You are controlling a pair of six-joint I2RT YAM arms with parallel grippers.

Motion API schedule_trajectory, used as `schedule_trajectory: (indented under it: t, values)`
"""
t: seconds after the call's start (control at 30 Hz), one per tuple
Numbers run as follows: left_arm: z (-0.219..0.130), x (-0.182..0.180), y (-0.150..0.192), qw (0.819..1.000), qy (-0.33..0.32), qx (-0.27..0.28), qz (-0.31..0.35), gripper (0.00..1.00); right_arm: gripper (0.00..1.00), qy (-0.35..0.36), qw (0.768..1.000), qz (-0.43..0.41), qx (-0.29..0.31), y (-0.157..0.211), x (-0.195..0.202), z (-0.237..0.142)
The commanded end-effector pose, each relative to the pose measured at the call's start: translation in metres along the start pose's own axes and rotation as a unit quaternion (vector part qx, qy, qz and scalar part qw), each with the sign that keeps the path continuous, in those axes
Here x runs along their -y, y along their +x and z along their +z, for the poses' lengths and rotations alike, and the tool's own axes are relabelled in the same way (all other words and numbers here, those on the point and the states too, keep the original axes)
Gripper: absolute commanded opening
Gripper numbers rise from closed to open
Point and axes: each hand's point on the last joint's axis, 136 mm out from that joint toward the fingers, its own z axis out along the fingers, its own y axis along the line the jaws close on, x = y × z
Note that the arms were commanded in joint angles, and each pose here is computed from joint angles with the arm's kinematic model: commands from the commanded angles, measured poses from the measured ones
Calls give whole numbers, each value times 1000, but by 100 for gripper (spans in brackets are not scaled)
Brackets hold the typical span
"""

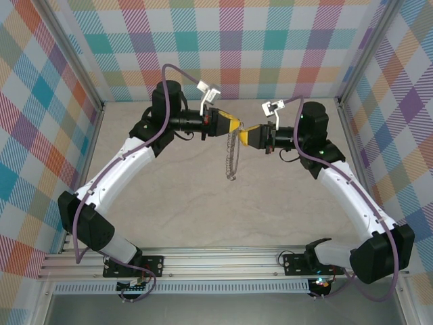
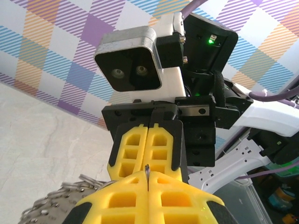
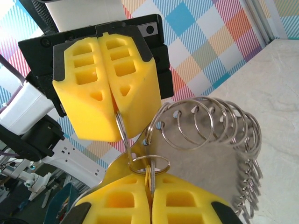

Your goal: Put the keys on the keyring

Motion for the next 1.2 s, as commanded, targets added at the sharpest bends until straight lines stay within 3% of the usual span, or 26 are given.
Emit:
schedule_trajectory:
  t: [0.0, 0.67, 0.7, 0.77, 0.87, 1.17]
  values:
    - [-7, 24, -19, 999, 6, 33, 33, 0, 0, -8, 1000, -23, 7, -4, -10, 1]
    - [-5, 25, -9, 998, 1, 55, 21, 0, 0, 12, 1000, -7, 27, -12, 3, 13]
    - [-6, 25, -8, 998, 1, 55, 20, 0, 6, 13, 1000, -4, 26, -10, 4, 13]
    - [-6, 23, -7, 998, -4, 56, 19, 0, 31, 19, 1000, -2, 24, -6, 6, 12]
    - [-7, 23, -7, 998, -8, 58, 20, 0, 49, 43, 999, -6, 20, 5, 7, 3]
    - [-10, 27, -10, 997, -9, 69, 21, 0, 52, 89, 994, -13, 60, 21, -6, -39]
